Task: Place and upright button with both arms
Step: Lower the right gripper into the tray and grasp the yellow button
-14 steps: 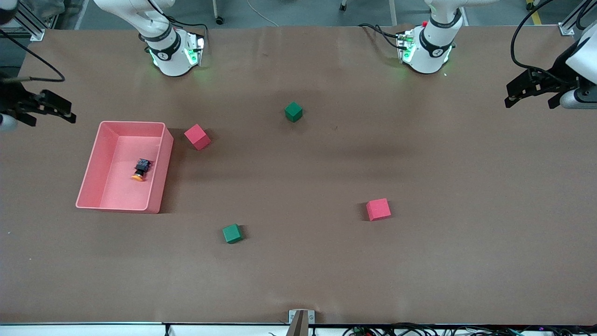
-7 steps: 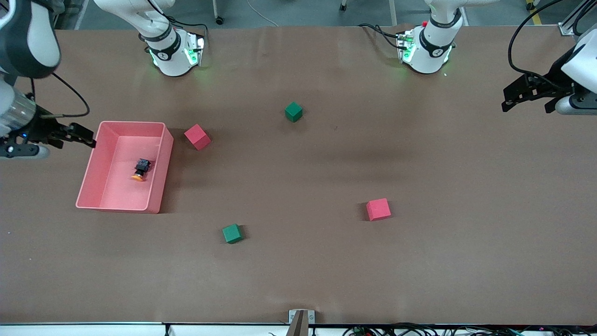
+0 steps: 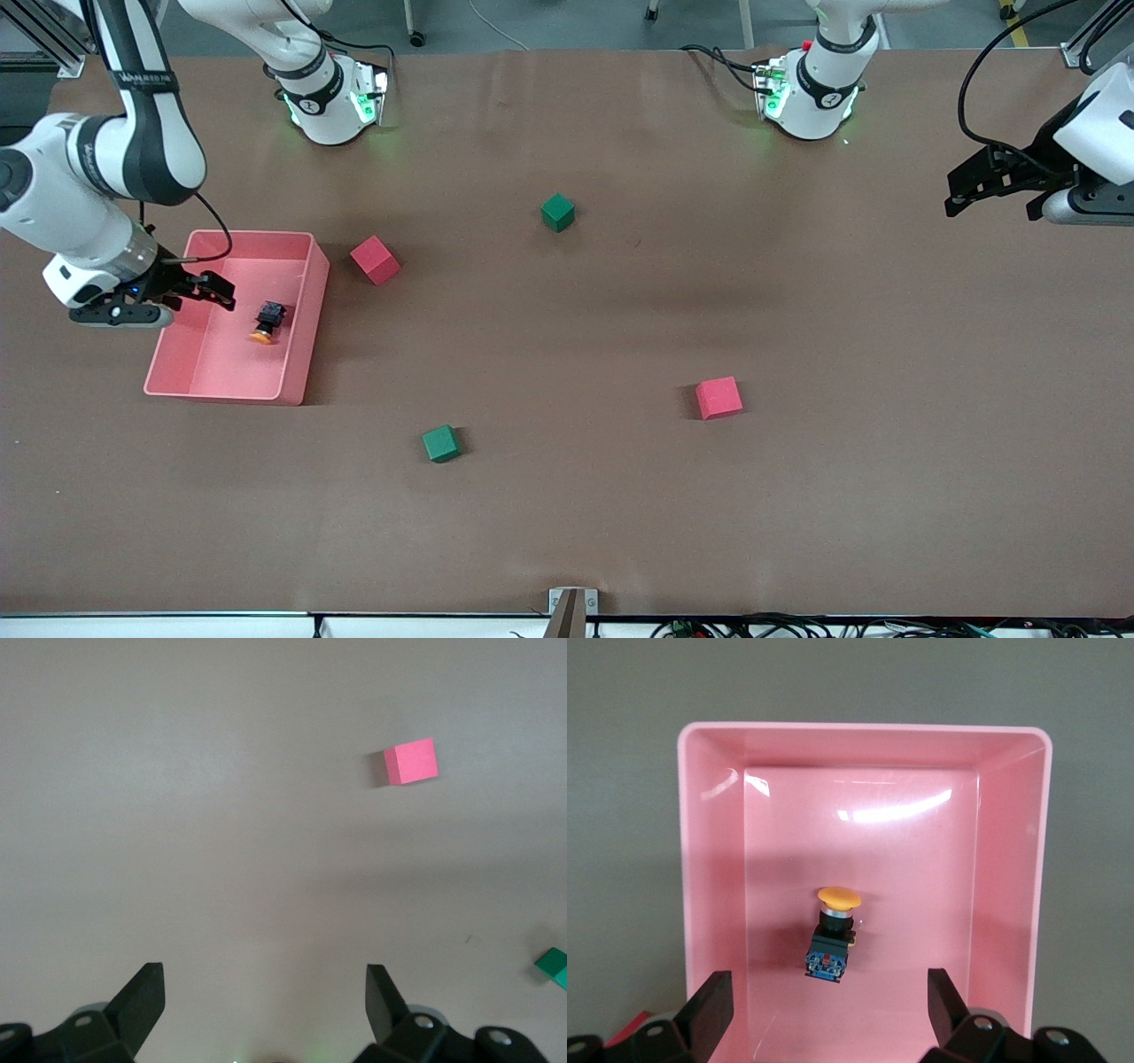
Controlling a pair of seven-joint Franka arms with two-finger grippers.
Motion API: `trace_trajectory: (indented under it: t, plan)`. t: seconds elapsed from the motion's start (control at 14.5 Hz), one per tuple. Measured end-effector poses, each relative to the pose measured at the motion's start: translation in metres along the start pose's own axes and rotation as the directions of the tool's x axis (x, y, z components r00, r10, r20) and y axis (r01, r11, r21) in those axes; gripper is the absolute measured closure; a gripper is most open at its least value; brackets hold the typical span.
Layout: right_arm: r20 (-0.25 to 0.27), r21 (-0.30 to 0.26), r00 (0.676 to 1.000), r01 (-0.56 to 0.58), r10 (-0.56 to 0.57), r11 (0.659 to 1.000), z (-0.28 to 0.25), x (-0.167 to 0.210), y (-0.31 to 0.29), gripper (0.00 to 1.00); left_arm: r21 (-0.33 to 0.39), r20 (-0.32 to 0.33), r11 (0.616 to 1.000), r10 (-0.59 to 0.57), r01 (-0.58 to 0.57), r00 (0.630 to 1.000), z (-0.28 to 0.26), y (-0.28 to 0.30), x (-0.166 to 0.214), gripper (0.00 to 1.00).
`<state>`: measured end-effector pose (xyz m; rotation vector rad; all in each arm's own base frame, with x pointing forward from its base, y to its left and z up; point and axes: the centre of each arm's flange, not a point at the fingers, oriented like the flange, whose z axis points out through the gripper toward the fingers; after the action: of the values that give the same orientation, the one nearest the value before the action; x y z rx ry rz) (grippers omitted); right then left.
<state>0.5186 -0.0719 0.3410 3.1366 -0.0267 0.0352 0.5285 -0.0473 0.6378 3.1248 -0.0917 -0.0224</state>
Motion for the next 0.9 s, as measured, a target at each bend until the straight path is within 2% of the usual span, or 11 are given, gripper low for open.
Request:
trace_trajectory:
  t: [0.35, 0.69, 0.9]
  plan:
    - [0.046, 0.005, 0.999, -0.025, 0.024, 1.0, 0.045, 0.002, 0.0, 0.05, 0.0, 0.003, 1.0, 0.001, -0.001, 1.0, 0.002, 0.0, 0.001, 0.0]
    - [0.027, -0.01, 0.999, -0.036, 0.036, 0.999, 0.083, 0.003, 0.002, 0.05, 0.0, 0.003, 1.0, 0.003, -0.003, 1.0, 0.002, 0.002, 0.001, 0.0]
    - [0.037, -0.009, 0.998, -0.052, 0.053, 0.999, 0.104, 0.001, 0.003, 0.07, 0.0, 0.005, 1.0, 0.003, -0.003, 1.0, 0.003, 0.001, 0.002, 0.0]
